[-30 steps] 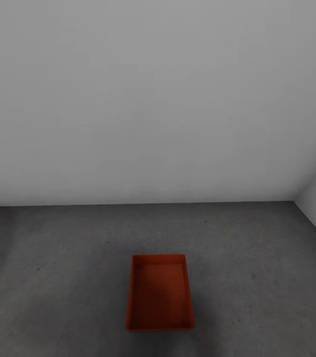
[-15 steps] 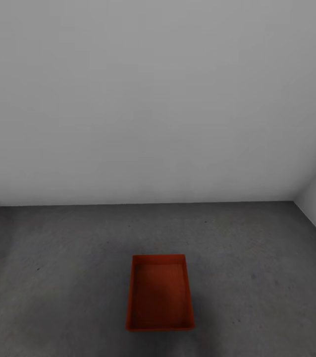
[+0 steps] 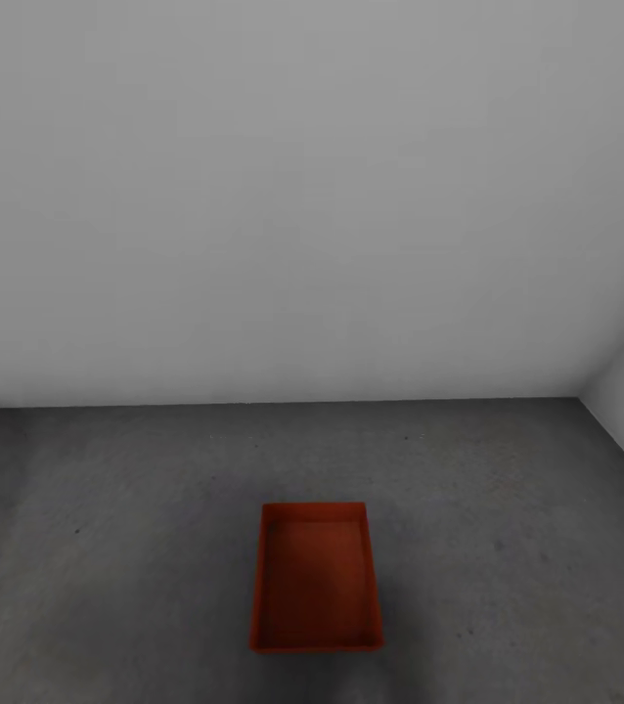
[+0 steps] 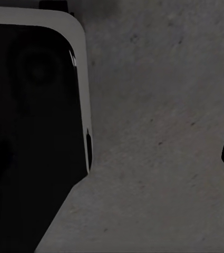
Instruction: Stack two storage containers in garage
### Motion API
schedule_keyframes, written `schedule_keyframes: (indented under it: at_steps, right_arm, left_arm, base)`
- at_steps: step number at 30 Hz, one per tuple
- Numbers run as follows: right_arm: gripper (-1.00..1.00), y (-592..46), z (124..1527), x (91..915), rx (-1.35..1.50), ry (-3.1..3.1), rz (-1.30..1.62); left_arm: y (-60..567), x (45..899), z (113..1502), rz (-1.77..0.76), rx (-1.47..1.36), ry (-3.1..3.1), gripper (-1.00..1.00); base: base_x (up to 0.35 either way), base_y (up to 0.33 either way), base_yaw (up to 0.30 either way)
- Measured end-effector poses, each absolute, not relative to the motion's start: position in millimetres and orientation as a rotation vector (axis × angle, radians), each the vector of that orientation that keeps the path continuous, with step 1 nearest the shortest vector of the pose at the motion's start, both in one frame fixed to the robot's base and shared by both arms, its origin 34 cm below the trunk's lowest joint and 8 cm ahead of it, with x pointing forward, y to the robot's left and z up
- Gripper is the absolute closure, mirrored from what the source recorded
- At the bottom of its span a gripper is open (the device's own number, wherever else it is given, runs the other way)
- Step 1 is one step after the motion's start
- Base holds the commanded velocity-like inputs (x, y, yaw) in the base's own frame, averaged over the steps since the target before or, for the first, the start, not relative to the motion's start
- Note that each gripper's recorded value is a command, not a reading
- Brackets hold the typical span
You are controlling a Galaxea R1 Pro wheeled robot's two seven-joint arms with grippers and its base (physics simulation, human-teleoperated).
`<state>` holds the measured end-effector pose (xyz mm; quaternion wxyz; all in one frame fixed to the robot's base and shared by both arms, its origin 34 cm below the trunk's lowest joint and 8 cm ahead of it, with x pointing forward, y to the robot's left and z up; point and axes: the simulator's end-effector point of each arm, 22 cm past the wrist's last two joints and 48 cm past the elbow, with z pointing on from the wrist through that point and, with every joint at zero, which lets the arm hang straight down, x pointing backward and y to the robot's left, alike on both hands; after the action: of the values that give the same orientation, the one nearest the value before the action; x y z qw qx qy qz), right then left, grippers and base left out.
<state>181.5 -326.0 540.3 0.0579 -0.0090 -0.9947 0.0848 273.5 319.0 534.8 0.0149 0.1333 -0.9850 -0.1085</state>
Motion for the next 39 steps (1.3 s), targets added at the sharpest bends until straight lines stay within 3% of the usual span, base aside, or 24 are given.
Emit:
schedule_keyframes:
  at_steps: [39]
  right_arm:
    - [-1.0, -322.4, 578.1, 169.5, -0.016, -3.017, 0.227]
  left_arm:
    - [315.9, 262.0, 572.2, -0.308, 0.411, -3.068, -1.0]
  base:
    - [0.0, 0.0, 0.0]
